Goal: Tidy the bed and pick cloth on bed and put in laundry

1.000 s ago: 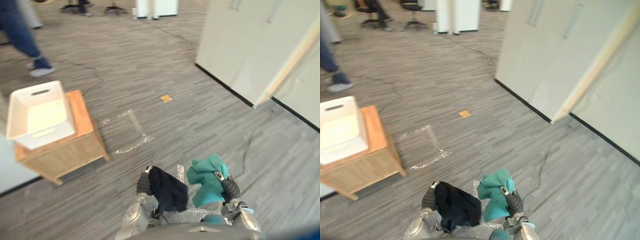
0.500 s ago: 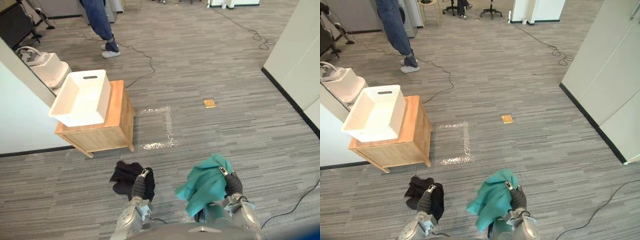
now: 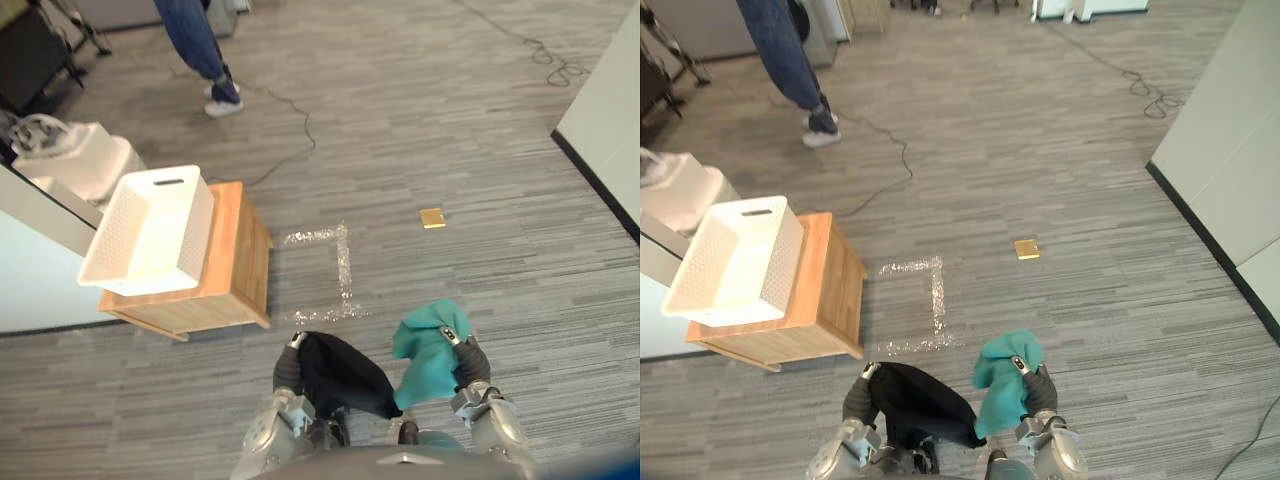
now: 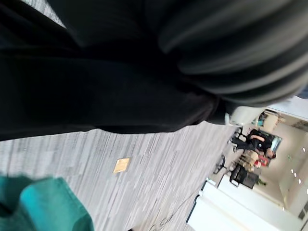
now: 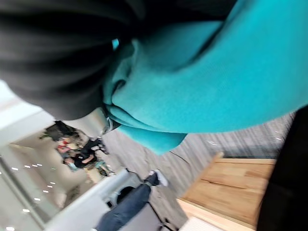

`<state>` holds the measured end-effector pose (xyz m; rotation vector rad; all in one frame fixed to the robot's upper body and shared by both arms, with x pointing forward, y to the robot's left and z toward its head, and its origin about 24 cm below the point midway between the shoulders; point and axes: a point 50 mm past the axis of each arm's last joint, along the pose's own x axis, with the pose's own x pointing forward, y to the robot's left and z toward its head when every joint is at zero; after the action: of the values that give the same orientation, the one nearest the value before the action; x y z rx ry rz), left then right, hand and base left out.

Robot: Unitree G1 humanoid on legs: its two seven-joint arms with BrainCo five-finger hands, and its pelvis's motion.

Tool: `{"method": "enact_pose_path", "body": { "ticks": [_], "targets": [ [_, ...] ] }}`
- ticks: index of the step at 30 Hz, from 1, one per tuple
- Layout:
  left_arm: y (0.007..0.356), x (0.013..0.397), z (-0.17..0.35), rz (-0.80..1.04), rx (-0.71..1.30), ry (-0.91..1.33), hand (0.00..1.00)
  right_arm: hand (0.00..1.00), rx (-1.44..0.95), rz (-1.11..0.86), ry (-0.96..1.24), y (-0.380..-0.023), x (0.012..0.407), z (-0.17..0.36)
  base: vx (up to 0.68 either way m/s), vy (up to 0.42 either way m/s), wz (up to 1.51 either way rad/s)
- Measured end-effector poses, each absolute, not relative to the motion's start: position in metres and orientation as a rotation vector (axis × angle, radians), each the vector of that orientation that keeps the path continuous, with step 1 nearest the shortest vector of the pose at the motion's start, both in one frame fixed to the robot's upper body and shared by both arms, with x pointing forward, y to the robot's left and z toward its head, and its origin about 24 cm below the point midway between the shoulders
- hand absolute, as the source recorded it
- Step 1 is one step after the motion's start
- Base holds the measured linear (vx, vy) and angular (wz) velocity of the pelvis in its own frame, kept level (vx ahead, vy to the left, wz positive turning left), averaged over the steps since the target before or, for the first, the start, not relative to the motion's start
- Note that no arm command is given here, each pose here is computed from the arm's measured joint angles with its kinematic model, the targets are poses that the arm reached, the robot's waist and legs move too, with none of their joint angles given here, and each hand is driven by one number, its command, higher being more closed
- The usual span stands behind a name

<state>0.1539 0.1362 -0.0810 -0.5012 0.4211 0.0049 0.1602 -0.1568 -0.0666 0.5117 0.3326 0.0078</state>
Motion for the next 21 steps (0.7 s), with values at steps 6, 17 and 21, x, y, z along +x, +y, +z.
{"method": "enact_pose_path", "body": {
  "ticks": [6,17,21],
  "targets": [
    [0.128,0.136,-0.093,0.012,-0.522,0.488,1.00,1.00,0.467,0.003,0.353,-0.169,0.154,-0.068,0.20,0.167,-0.02],
    [0.144,0.150,-0.089,0.000,-0.443,0.479,1.00,1.00,0.483,0.011,0.385,-0.150,0.147,-0.073,0.28,0.060,0.44],
    [0.142,0.164,-0.083,-0.027,-0.434,0.451,1.00,1.00,0.486,-0.009,0.385,-0.152,0.139,-0.075,0.36,-0.225,0.85]
  ]
}}
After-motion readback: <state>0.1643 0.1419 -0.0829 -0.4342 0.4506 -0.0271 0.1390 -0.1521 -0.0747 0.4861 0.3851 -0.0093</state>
